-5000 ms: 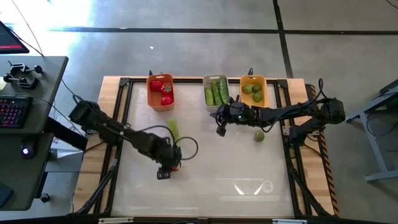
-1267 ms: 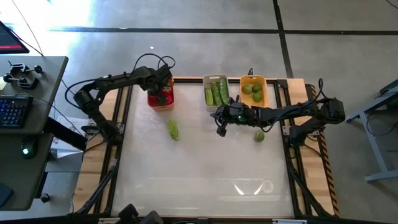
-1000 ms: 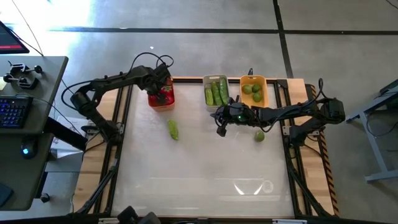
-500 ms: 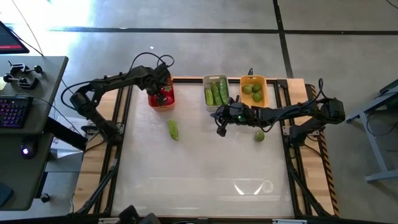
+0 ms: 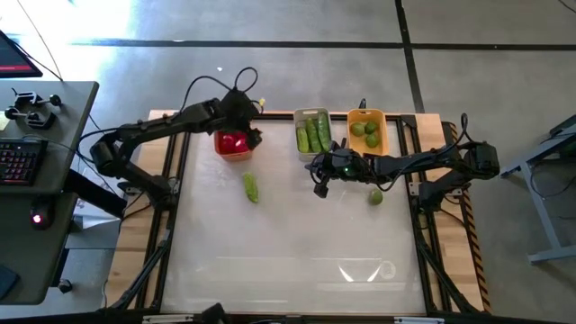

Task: Sort produce into baskets
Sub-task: Put the lime into the yellow bin

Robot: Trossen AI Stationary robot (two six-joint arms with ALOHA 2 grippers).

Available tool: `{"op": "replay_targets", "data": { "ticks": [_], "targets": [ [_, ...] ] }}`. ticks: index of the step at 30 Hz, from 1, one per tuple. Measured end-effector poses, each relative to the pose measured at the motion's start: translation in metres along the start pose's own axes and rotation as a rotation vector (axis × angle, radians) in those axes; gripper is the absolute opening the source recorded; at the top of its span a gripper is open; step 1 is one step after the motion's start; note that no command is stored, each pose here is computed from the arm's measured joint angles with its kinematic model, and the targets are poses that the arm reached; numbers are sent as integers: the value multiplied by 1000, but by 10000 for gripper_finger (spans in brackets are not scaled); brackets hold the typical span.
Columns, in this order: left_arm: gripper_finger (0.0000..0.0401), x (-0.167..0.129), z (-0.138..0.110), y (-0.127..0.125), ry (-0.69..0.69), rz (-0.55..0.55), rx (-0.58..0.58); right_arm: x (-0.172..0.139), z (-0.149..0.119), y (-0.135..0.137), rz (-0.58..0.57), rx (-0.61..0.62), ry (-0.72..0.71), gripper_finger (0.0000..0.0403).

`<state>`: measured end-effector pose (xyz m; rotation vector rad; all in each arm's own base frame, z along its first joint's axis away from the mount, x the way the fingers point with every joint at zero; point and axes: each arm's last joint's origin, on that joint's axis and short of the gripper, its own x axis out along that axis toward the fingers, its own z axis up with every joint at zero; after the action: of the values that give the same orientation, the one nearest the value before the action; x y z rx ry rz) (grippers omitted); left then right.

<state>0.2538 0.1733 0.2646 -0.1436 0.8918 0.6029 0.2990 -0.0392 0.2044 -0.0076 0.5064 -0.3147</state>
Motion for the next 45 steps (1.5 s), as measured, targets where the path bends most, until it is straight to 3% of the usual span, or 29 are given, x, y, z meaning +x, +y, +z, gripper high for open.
{"op": "replay_targets", "data": {
  "ticks": [6,13,27,33,37,45],
  "targets": [
    [290,2,-8,-31,-255,-90,55,0,0,0,-1,-18,0,0],
    [290,-1,-35,-66,-494,-178,94,0,0,-2,-55,-18,-1,0],
    [290,-6,-97,-106,-721,-365,117,26,-23,5,-7,-37,89,0],
    [290,-12,-116,-120,-796,-449,143,34,-11,9,57,18,56,0],
    [290,-12,-131,-129,-771,-490,204,40,-6,21,81,7,39,3],
    [290,-19,-152,-130,-879,-542,194,57,5,41,104,-15,6,66]
  ]
}}
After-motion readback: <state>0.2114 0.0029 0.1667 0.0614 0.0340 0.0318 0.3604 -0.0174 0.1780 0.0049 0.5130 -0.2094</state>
